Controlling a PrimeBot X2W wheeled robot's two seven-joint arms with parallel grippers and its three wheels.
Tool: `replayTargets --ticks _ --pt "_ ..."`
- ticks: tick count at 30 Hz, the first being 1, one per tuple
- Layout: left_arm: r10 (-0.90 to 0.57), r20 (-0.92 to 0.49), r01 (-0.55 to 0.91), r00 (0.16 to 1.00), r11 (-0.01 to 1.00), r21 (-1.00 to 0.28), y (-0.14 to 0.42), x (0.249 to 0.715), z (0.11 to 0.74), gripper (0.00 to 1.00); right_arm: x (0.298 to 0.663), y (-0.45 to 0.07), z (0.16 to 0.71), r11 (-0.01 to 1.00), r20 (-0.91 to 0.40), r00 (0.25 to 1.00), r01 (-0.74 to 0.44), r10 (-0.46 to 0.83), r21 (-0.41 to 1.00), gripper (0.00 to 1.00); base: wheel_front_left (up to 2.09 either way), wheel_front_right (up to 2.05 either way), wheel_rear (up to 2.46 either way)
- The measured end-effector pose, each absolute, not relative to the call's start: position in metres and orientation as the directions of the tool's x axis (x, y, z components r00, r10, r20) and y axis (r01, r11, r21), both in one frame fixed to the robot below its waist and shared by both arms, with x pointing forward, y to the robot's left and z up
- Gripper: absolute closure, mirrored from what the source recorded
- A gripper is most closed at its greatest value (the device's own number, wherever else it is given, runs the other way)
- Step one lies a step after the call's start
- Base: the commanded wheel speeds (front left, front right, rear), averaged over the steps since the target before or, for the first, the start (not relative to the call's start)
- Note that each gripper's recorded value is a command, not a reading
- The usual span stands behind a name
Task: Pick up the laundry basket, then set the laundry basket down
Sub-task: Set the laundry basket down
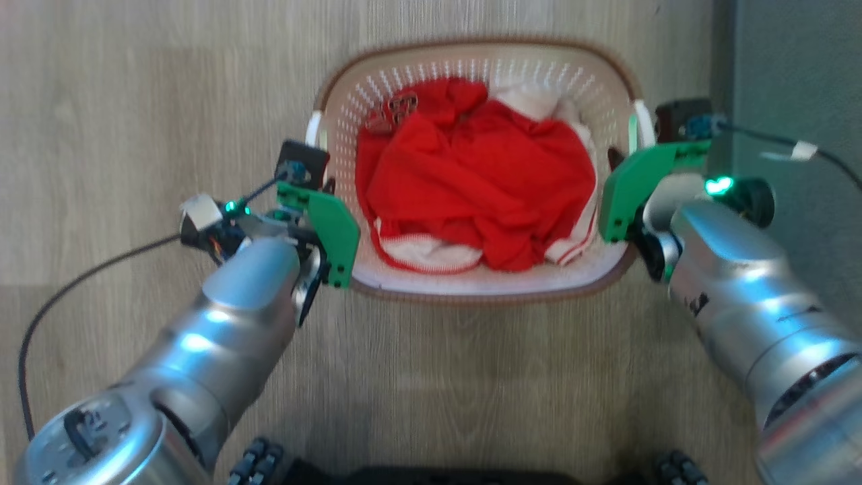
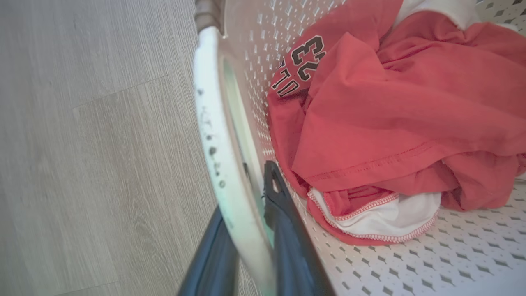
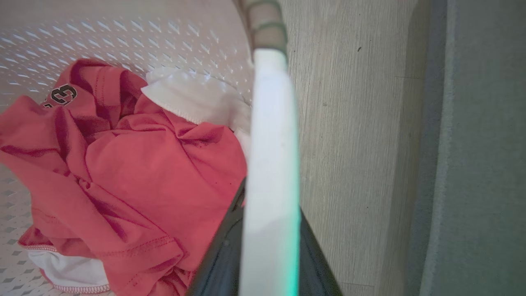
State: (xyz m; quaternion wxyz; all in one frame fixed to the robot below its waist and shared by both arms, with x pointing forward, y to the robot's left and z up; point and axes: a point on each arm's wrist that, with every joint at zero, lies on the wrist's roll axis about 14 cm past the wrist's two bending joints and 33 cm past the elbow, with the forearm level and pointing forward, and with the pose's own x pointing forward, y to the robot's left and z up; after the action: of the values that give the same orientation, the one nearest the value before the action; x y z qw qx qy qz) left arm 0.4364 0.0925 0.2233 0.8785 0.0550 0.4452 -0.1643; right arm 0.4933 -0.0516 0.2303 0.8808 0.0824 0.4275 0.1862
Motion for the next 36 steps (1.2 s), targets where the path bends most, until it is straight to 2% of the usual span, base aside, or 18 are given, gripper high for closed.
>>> replayTargets --ticks 16,36 --pt "-0.239 -0.847 0.340 0.475 0.937 -0.074 0.094 0.442 0.159 1.00 0.498 -0.052 0.154 0.920 -0.772 0.501 -0.230 0.391 0.317 1.00 0.00 0.00 0.00" --pt "-0.249 -0.855 0.356 0.454 0.931 -0.083 0.087 0.438 0.144 1.00 0.497 -0.058 0.137 0.929 -0.783 0.501 -0.217 0.369 0.300 1.00 0.00 0.00 0.00"
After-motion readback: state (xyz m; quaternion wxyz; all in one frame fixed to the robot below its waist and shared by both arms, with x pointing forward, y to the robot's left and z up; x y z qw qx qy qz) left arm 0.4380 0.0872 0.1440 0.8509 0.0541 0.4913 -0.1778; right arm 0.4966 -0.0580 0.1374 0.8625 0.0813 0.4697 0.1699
